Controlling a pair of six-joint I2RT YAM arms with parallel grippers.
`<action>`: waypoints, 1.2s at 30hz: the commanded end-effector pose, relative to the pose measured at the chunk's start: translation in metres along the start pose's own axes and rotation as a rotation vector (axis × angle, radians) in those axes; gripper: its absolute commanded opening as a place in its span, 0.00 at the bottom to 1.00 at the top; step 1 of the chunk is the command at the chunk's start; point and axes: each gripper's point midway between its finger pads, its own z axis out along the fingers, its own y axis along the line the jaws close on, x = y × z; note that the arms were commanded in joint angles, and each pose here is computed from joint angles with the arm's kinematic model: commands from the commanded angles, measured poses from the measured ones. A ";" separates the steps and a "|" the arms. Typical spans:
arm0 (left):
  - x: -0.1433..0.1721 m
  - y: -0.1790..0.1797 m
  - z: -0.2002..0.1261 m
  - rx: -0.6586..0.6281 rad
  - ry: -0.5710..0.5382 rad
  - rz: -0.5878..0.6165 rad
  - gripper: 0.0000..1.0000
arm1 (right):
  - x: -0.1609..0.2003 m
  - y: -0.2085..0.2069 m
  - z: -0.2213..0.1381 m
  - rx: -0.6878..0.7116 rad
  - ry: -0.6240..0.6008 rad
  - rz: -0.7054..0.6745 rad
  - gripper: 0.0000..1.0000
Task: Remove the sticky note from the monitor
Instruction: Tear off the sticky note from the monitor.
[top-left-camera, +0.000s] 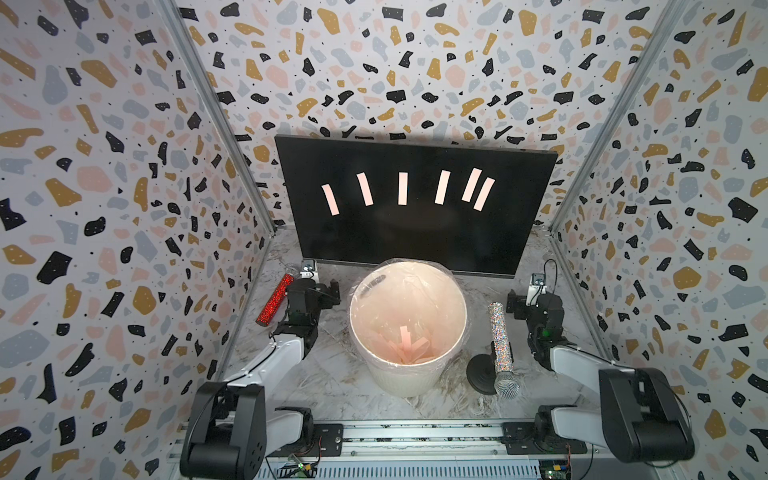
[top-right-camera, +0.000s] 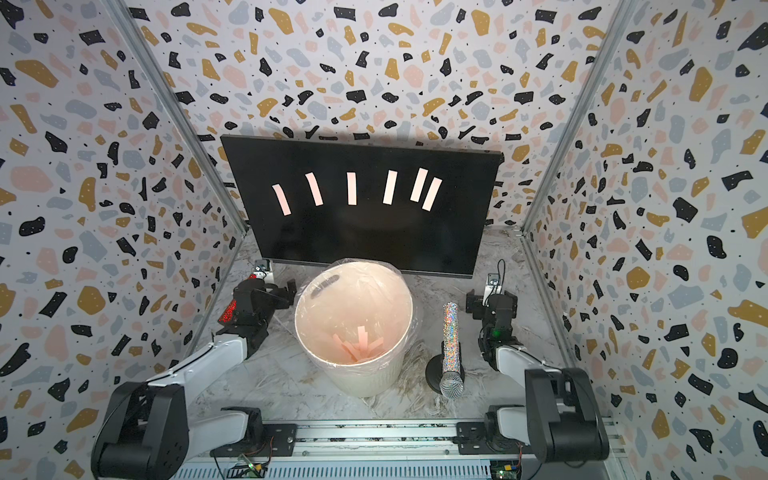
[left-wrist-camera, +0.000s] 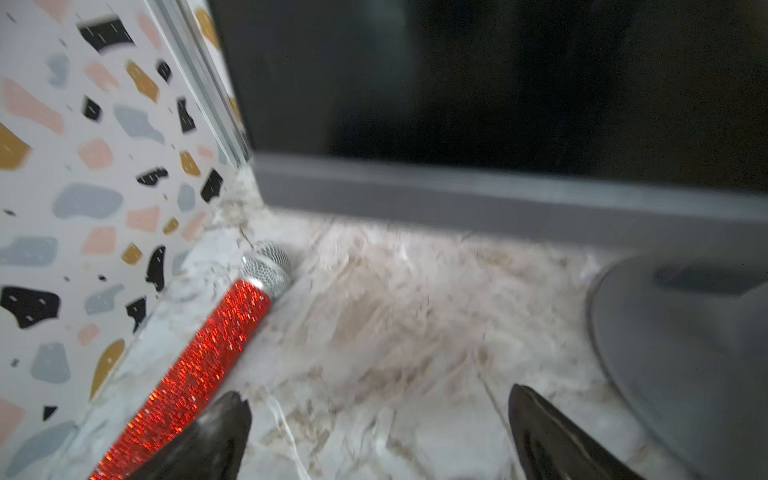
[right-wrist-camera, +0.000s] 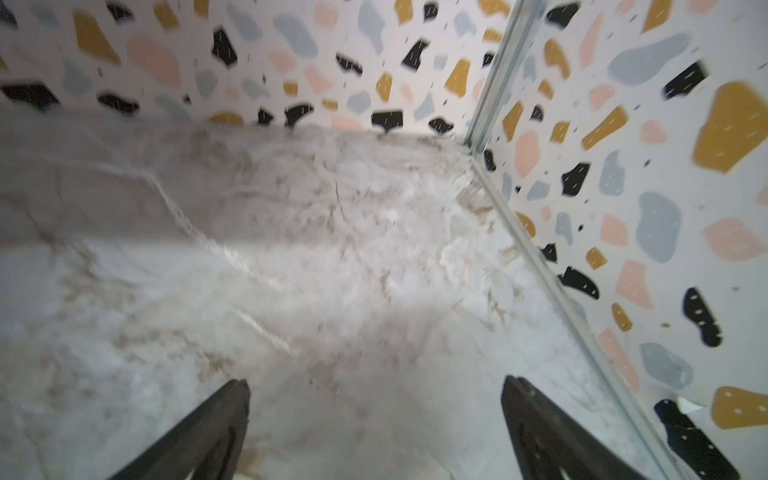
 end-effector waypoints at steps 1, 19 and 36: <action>-0.008 0.007 -0.022 -0.028 0.044 -0.086 0.99 | -0.031 -0.009 -0.016 0.029 0.000 0.132 1.00; -0.088 0.006 -0.166 0.097 0.038 -0.476 0.99 | -0.148 0.036 -0.125 -0.406 0.011 0.555 1.00; -0.116 -0.098 -0.209 0.738 0.178 -0.380 0.99 | -0.238 0.109 -0.172 -0.928 0.073 0.569 0.84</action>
